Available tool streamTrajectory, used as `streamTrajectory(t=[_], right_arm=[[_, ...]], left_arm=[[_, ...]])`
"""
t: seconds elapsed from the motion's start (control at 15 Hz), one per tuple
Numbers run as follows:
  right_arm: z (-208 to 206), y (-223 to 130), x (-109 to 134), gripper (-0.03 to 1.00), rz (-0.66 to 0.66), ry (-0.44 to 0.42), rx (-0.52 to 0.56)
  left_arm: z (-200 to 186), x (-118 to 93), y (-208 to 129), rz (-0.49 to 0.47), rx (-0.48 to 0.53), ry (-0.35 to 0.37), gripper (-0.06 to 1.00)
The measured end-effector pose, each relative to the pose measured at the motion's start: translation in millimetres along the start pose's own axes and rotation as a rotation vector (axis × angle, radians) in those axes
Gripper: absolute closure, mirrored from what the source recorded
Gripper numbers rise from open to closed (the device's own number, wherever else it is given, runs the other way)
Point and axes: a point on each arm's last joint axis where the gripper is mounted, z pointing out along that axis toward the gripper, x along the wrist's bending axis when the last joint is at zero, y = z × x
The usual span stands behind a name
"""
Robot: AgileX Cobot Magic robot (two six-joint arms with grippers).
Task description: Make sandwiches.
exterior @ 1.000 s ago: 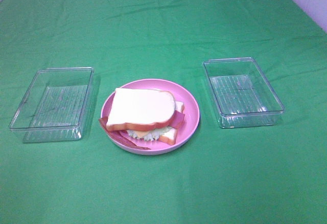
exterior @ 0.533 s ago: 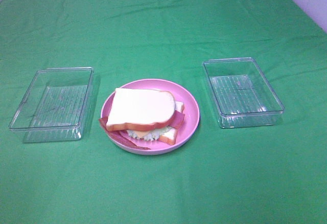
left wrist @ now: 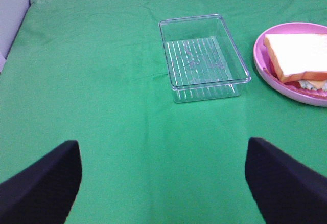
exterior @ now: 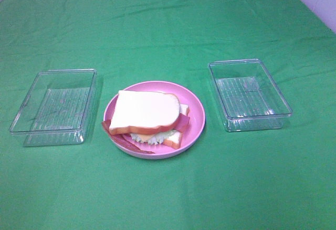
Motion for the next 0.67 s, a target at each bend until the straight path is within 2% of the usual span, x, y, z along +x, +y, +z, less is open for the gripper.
streamTrajectory(t=[0.67], right_arm=[[0.0, 0.1, 0.0, 0.28, 0.000, 0.000, -0.001]], left_arm=[[0.0, 0.0, 0.0, 0.000, 0.000, 0.000, 0.12]])
